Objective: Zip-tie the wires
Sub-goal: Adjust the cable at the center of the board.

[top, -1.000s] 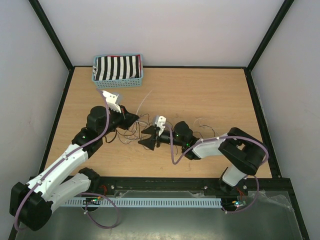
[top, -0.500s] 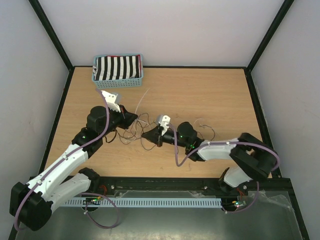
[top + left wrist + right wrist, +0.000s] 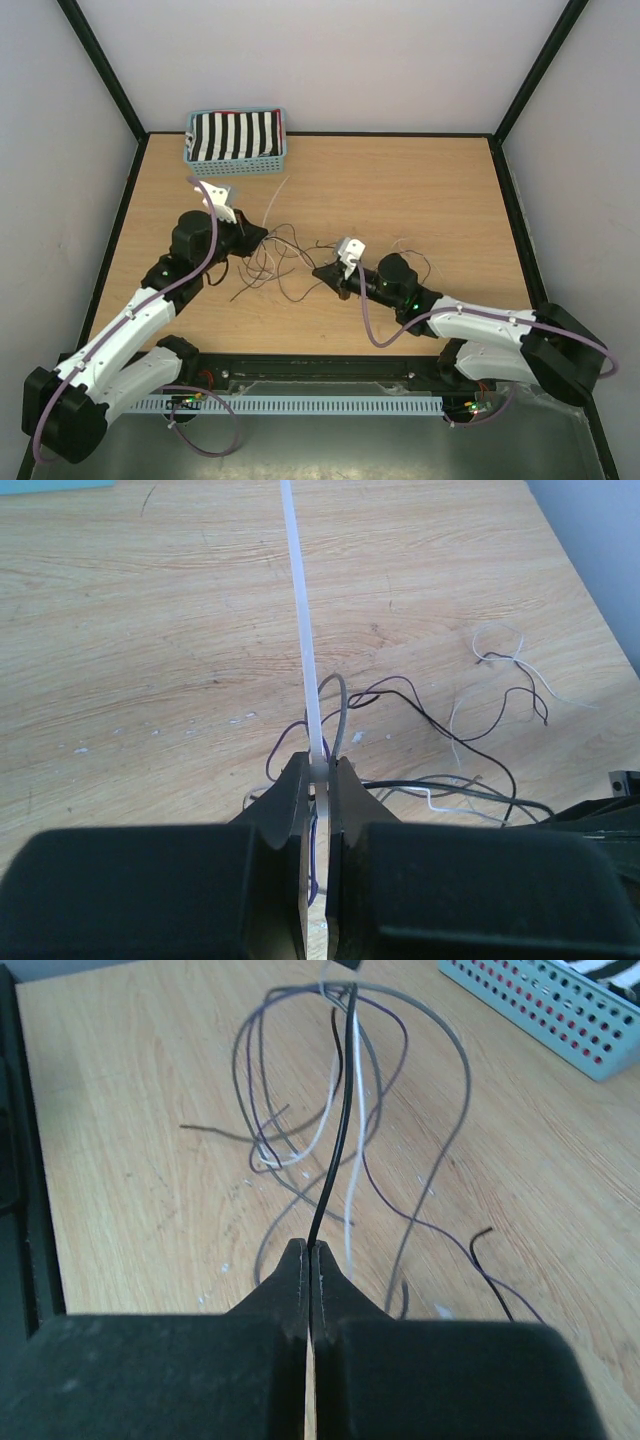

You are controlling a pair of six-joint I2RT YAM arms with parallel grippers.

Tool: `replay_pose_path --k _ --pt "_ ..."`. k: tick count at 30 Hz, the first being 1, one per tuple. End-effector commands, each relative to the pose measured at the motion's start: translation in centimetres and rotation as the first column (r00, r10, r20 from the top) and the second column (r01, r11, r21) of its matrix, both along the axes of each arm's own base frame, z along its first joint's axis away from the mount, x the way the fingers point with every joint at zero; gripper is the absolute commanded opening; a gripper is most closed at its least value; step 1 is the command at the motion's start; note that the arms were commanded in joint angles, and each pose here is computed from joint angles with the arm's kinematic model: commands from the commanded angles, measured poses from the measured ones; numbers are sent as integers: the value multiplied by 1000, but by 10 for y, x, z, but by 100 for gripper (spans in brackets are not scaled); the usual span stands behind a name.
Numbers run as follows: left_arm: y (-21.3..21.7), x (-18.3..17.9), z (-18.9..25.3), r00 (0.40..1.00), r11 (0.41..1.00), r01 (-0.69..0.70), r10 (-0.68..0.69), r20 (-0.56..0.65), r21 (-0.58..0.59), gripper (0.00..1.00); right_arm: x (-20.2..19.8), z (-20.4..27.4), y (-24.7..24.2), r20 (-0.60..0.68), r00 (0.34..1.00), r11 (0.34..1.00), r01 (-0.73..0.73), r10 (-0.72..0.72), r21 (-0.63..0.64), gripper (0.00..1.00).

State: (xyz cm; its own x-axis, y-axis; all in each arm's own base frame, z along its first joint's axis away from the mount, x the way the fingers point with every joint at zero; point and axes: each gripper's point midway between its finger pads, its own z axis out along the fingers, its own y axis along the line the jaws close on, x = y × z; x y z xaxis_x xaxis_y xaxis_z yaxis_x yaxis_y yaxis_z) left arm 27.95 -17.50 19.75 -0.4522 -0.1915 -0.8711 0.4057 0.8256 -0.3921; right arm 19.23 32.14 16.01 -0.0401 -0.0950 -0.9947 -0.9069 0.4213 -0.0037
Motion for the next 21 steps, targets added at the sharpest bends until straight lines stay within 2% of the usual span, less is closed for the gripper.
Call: replay_pose_path --k 1,6,15,21 --pt "8 3 8 999 1000 -21 21 25 11 0 5 -14 -26 -6 995 994 96 -97 -59 0" --pt "13 3 7 999 999 -32 32 20 17 0 14 -18 -46 -19 983 980 181 -183 -80 0" --pt "20 5 9 999 998 -49 48 20 26 0 44 -22 -90 -65 919 921 385 -389 -62 0" --pt "19 6 11 999 999 -39 39 21 30 0 36 -24 -79 -82 947 950 306 -310 -59 0"
